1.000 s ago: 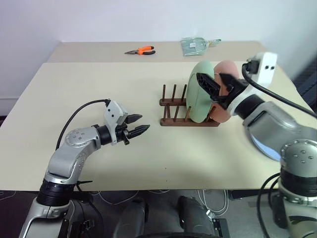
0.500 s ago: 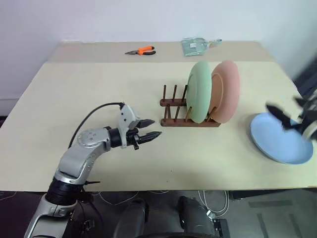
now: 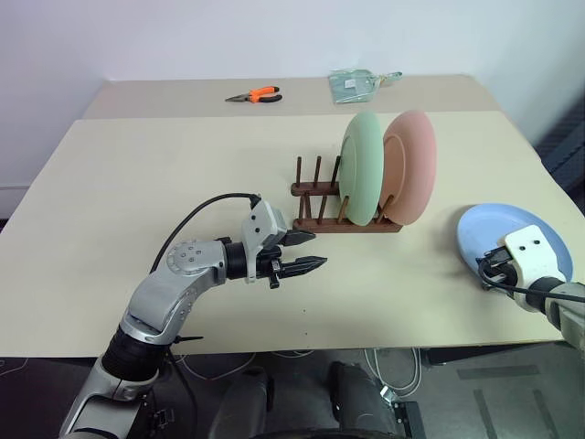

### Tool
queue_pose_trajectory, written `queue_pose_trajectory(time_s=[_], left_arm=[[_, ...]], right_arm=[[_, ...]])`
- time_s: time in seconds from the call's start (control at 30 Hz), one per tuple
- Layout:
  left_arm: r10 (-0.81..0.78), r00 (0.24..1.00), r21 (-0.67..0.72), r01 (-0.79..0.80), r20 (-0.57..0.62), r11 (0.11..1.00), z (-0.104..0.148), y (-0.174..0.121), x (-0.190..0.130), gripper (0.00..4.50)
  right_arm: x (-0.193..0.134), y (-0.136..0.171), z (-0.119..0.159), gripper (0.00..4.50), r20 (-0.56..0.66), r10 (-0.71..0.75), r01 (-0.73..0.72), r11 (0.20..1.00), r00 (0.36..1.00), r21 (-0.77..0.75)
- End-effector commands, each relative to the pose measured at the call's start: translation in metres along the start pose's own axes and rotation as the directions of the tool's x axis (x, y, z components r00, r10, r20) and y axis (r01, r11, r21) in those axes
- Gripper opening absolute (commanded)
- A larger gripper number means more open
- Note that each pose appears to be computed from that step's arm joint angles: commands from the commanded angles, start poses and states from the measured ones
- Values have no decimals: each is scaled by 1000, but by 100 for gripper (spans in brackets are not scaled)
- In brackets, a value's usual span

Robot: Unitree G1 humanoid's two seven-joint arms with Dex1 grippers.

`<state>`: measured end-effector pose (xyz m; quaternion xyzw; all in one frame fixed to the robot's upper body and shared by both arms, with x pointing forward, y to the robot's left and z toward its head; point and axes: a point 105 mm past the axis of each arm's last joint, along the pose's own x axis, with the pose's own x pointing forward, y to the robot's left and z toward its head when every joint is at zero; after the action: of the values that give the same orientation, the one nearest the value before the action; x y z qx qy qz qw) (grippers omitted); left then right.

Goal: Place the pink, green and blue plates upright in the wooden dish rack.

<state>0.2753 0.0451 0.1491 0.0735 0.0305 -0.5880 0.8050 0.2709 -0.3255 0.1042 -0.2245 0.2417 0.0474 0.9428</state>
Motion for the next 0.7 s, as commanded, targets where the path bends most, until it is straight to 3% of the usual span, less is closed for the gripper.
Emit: queue_pose_trajectory(time_s=[0.03, 0.1, 0.2, 0.33, 0.47, 0.63, 0.7], left_arm=[[-10, 1000, 31, 9, 29, 999, 11, -4, -2, 249], [-8, 1000, 31, 7, 27, 1000, 11, -4, -2, 249], [-5, 1000, 29, 4, 26, 1000, 11, -3, -2, 249], [-7, 1000, 28, 6, 28, 1000, 11, -3, -1, 249], [-8, 999, 27, 7, 32, 1000, 11, -3, 1, 249], [-7, 999, 26, 6, 38, 1000, 11, -3, 2, 249], [-5, 999, 25, 4, 37, 1000, 11, -4, 1, 249]], right_arm=[[-3, -8, 17, 3, 65, -34, 37, 999, 997, -35], [-5, -11, 23, 3, 92, -39, 42, 998, 995, -37], [-13, -18, 48, 81, 191, -45, 49, 999, 981, -20], [-20, 6, 62, 283, 251, 89, -107, 992, 964, 63], [-15, 20, 46, 283, 167, 133, -147, 986, 977, 76], [0, 16, 13, 283, 9, 36, -35, 999, 999, -11], [3, 13, 6, 230, -17, 9, -9, 999, 1000, -37]])
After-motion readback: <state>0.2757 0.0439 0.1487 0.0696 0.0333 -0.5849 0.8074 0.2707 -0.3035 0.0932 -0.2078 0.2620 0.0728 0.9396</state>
